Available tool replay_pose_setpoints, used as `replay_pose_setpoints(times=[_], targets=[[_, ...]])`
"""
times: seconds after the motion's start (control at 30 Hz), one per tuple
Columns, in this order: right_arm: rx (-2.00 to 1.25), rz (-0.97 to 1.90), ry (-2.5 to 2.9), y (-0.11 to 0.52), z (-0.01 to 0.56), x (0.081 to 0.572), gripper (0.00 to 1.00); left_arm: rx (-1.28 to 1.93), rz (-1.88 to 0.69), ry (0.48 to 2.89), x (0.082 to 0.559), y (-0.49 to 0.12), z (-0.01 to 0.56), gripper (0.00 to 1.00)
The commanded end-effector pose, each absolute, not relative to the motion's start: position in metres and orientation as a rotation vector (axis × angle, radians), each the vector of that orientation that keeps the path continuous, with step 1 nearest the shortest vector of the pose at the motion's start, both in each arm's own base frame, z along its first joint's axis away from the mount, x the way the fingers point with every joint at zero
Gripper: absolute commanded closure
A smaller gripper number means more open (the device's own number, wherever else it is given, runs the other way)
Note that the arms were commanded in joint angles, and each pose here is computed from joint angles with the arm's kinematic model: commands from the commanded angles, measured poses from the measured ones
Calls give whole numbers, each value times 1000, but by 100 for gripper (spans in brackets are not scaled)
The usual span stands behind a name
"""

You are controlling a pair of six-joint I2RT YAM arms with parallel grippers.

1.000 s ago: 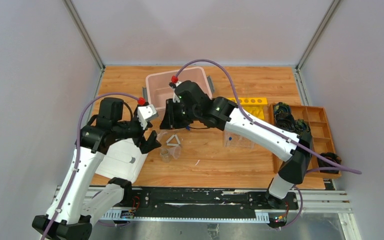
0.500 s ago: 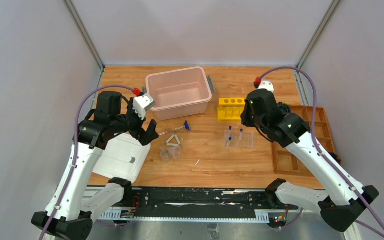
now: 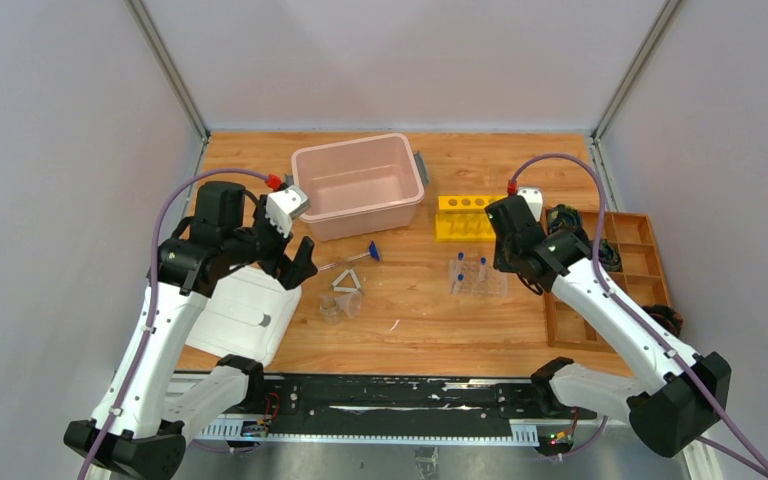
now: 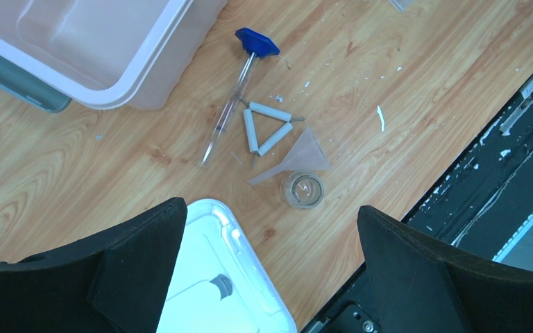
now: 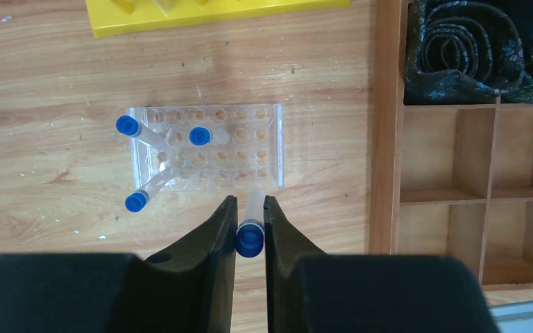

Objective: Organize the chemistry lab equipment

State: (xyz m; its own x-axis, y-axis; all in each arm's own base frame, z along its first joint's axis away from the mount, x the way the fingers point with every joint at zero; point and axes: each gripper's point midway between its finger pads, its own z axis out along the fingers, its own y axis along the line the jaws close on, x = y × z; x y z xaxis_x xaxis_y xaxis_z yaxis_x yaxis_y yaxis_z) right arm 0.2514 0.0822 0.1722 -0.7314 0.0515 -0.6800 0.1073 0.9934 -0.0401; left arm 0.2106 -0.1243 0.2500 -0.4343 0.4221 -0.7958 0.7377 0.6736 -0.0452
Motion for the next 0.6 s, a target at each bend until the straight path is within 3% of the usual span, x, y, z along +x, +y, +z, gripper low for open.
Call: replay_pose_setpoints(times=[0.0, 0.57], targets=[[154, -141, 2386, 74, 161, 256, 100, 892, -494, 2068, 212, -125, 256, 0], [220, -116, 2376, 81, 126, 269, 100, 904, -495, 2085, 214, -125, 249, 0]])
